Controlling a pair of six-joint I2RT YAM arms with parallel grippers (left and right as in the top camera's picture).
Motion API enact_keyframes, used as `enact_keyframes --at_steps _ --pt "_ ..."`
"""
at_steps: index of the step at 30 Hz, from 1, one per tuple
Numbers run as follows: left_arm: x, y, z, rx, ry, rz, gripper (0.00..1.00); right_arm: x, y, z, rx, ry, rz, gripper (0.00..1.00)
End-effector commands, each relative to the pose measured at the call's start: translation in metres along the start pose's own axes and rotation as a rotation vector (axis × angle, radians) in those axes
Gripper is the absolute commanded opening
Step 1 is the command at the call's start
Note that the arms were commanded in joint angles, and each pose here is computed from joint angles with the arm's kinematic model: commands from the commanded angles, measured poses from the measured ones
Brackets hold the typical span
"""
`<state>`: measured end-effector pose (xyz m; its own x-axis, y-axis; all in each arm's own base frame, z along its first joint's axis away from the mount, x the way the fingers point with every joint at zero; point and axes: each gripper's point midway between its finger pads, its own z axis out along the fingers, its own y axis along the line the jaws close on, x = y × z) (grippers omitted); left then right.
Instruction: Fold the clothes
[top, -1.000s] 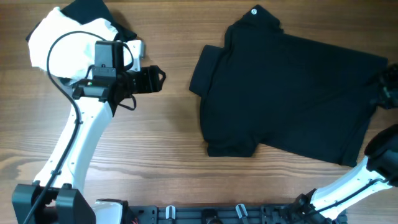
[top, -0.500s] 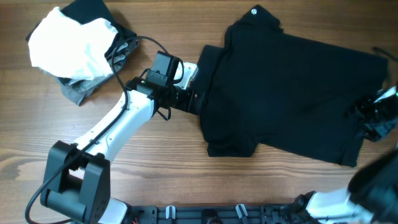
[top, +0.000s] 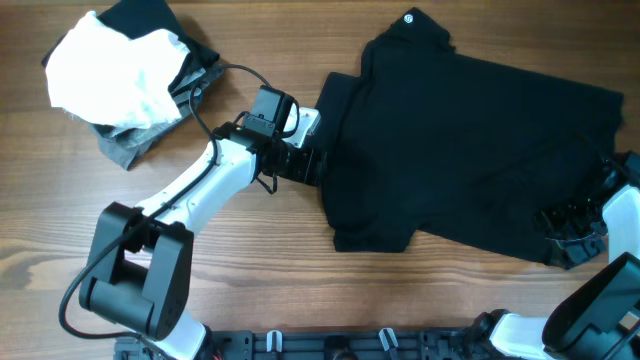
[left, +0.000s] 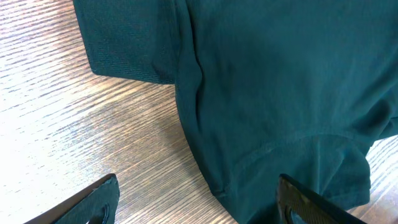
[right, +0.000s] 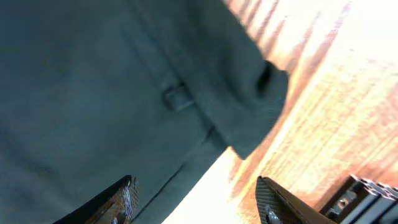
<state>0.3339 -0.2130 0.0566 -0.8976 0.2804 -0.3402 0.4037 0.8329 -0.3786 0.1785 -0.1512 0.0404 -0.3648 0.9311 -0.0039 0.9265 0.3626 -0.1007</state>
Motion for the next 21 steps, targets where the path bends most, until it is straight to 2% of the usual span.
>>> enact_keyframes --at_steps 1,7,12,13,14,15,16,17,21 --pt "0.004 0.000 0.010 0.015 0.021 0.003 0.80 0.000 -0.012 0.008 0.066 -0.012 0.074 0.65" --pt "0.011 0.006 0.023 0.012 0.056 -0.011 0.79 -0.005 -0.037 0.018 0.133 -0.035 0.144 0.65" --pt "0.009 0.006 0.023 0.013 0.051 -0.009 0.79 -0.001 -0.036 0.035 0.081 -0.020 0.181 0.61" --pt "0.009 0.006 0.023 0.012 0.051 -0.009 0.79 -0.003 -0.033 0.036 0.067 -0.027 0.182 0.54" --pt "0.009 0.006 0.023 0.012 0.051 -0.009 0.79 -0.005 -0.030 0.036 0.048 -0.034 0.185 0.40" --pt "0.009 0.006 0.023 0.012 0.051 -0.009 0.79 -0.008 -0.025 0.036 0.021 -0.041 0.187 0.21" --pt "0.009 0.006 0.023 0.012 0.051 -0.009 0.79 -0.012 -0.020 0.034 -0.005 -0.045 0.194 0.09" --pt "0.010 0.006 0.023 0.012 0.051 -0.009 0.79 -0.019 -0.018 0.028 -0.023 -0.057 0.207 0.04" --pt "0.010 0.006 0.023 0.012 0.055 -0.011 0.79 -0.051 -0.030 0.006 -0.057 -0.108 0.300 0.04"
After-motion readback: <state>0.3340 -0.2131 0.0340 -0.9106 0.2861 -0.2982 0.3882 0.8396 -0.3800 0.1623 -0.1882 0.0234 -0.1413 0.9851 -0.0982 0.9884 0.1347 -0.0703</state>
